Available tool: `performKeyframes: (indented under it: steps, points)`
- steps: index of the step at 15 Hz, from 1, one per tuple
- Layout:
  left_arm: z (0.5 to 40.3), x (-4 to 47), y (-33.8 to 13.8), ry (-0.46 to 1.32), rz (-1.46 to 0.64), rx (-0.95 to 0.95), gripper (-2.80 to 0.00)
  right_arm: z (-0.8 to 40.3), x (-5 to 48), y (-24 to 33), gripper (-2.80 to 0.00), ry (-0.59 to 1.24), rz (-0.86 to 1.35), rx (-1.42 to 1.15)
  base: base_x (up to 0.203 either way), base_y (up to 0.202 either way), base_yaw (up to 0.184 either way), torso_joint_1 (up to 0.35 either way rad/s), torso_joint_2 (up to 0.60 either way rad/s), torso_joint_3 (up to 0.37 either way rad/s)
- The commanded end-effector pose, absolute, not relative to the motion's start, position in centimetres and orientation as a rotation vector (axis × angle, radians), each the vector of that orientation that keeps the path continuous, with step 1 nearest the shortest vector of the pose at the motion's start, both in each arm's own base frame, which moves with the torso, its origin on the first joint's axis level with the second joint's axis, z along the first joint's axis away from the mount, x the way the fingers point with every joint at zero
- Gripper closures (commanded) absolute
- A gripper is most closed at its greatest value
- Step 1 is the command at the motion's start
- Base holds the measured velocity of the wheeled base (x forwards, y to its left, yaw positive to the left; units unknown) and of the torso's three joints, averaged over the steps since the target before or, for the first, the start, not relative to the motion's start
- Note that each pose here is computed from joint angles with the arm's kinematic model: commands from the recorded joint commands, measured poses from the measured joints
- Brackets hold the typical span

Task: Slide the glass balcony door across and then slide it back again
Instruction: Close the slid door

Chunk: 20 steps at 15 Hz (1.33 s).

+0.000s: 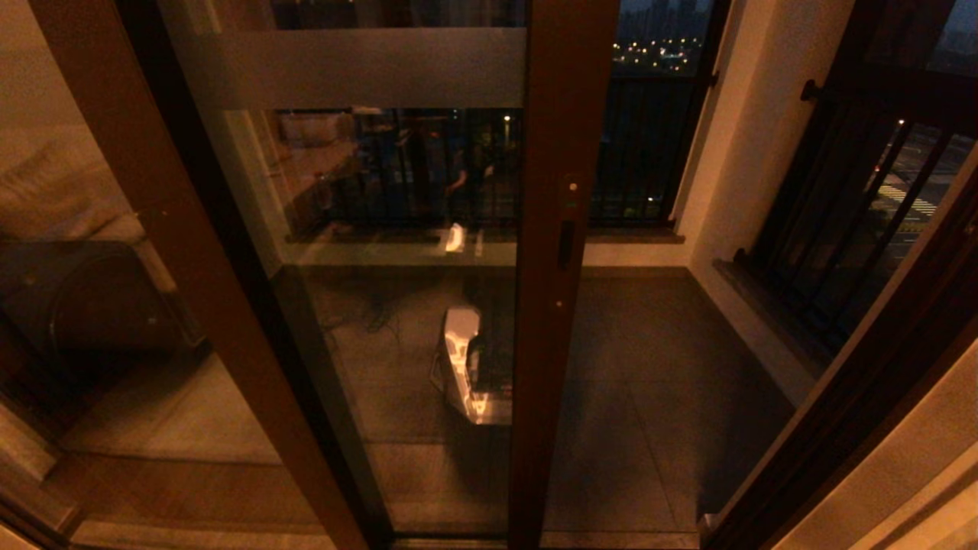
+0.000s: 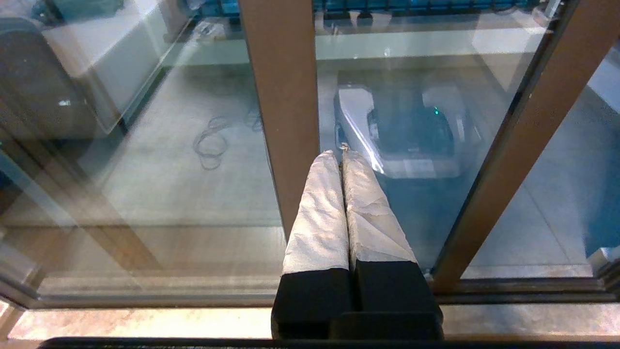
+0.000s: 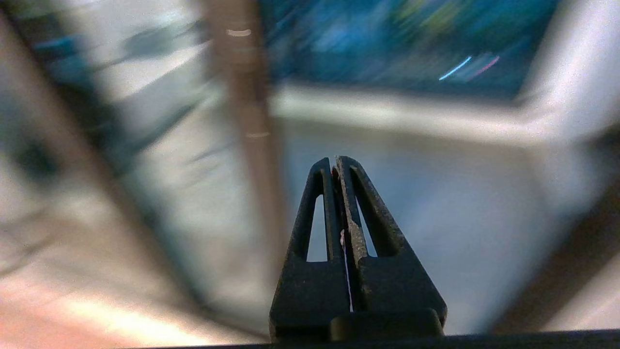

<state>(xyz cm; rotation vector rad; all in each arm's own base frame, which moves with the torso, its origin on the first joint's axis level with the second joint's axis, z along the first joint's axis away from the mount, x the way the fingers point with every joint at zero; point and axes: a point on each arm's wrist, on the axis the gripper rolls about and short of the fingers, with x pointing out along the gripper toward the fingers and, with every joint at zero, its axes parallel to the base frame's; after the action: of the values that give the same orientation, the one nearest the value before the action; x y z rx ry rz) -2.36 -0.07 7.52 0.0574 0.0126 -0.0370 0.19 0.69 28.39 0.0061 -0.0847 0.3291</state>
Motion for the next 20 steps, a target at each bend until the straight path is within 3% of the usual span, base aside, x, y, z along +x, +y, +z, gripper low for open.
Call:
performKeyframes:
  steps: [1,4,6,9,14,18,19,20]
  points:
    - [7.5,-2.3,-0.1,0.016,-0.037,0.058,0.00,31.1,6.5,1.1,0.00,0.170,0.420,0.089,0.000,0.000,0.000,0.000,0.00,0.000]
    - [7.5,-2.3,-0.1,0.016,-0.037,0.058,0.00,31.2,10.6,2.3,0.00,0.434,0.424,0.140,0.000,0.000,0.000,0.000,0.00,0.000]
    - [7.5,-2.3,-0.1,0.016,-0.037,0.058,0.00,31.0,13.4,3.6,0.00,0.501,0.289,0.072,0.000,0.000,0.000,0.000,0.00,0.000]
    - [7.5,-2.3,-0.1,0.015,-0.037,0.058,0.00,30.1,17.5,7.1,0.00,0.583,0.261,-0.049,0.000,0.000,0.000,0.000,0.00,0.000]
    - [7.5,-2.3,-0.1,0.015,-0.037,0.058,0.00,29.4,20.9,13.3,0.00,0.614,0.377,-0.081,0.000,0.000,0.000,0.000,0.00,0.000]
    - [7.5,-2.3,-0.1,0.016,-0.037,0.058,0.00,29.1,23.3,15.1,0.00,0.520,0.225,-0.094,0.000,0.000,0.000,0.000,0.00,0.000]
    - [7.5,-2.3,-0.1,0.014,-0.037,0.058,0.00,28.9,23.8,15.3,-2.80,0.509,0.199,-0.090,0.000,0.000,0.000,0.000,0.00,0.000]
    - [7.5,-2.3,-0.1,0.014,-0.037,0.058,0.00,29.0,24.3,15.5,-2.80,0.470,0.175,-0.069,0.000,0.000,0.000,0.000,0.00,0.000]
